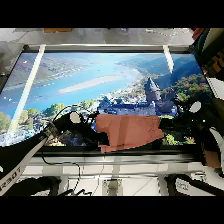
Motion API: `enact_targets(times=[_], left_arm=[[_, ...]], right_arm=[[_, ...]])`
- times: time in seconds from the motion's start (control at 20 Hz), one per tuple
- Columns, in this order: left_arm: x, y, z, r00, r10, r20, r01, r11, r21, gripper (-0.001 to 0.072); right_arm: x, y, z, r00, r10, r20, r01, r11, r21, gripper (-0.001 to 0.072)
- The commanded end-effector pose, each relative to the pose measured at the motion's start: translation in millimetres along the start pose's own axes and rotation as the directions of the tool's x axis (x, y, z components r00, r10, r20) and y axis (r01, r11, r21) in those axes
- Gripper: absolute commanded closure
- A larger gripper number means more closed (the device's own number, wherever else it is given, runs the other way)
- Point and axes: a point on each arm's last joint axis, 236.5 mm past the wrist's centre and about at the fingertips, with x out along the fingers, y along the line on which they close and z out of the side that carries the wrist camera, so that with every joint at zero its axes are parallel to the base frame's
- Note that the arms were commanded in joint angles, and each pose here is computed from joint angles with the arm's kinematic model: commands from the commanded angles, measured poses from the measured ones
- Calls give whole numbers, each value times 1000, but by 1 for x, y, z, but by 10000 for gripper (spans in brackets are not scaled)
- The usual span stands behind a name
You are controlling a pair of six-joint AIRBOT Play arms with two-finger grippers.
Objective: Fold the clothes and pants, and hang the long-sleeved shirts on hangers.
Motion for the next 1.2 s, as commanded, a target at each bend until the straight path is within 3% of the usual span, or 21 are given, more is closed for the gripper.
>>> enact_targets(times=[0.0, 0.1, 0.5, 0.6, 0.7, 0.75, 0.8, 0.95, 1.15], left_arm=[[0, 0, 0, 1000, 0, -1, 0, 1000, 0, 46], [0, 0, 0, 1000, 0, -1, 0, 1000, 0, 46], [0, 0, 4, 1000, 2, 14, -2, 1000, 1, 46], [0, 1, 8, 999, 5, 33, -5, 1000, 1, 46], [0, 2, 14, 998, 8, 59, -8, 1000, 1, 46], [-1, 2, 17, 997, 9, 72, -9, 1000, 4, 46], [-2, 3, 21, 996, 9, 88, -11, 1000, 24, 46], [-16, 2, 36, 992, 2, 130, -22, 988, 151, 46], [-75, -4, 66, 980, -8, 199, -50, 958, 284, 47]], right_arm=[[9, 11, 15, 972, 233, -37, -227, 965, 130, 130], [12, 10, 19, 945, 321, -67, -309, 939, 153, 130], [54, 29, 9, 874, 443, -196, -431, 896, 104, 141], [58, 48, 8, 863, 457, -217, -465, 885, 16, 274], [55, 75, 11, 836, 503, -220, -525, 849, -54, 545], [50, 87, 14, 822, 522, -225, -551, 830, -85, 640], [41, 101, 15, 805, 542, -241, -580, 805, -127, 691], [5, 131, 29, 802, 546, -243, -596, 756, -269, 692], [-88, 163, 87, 864, 503, 28, -427, 759, -491, 692]])
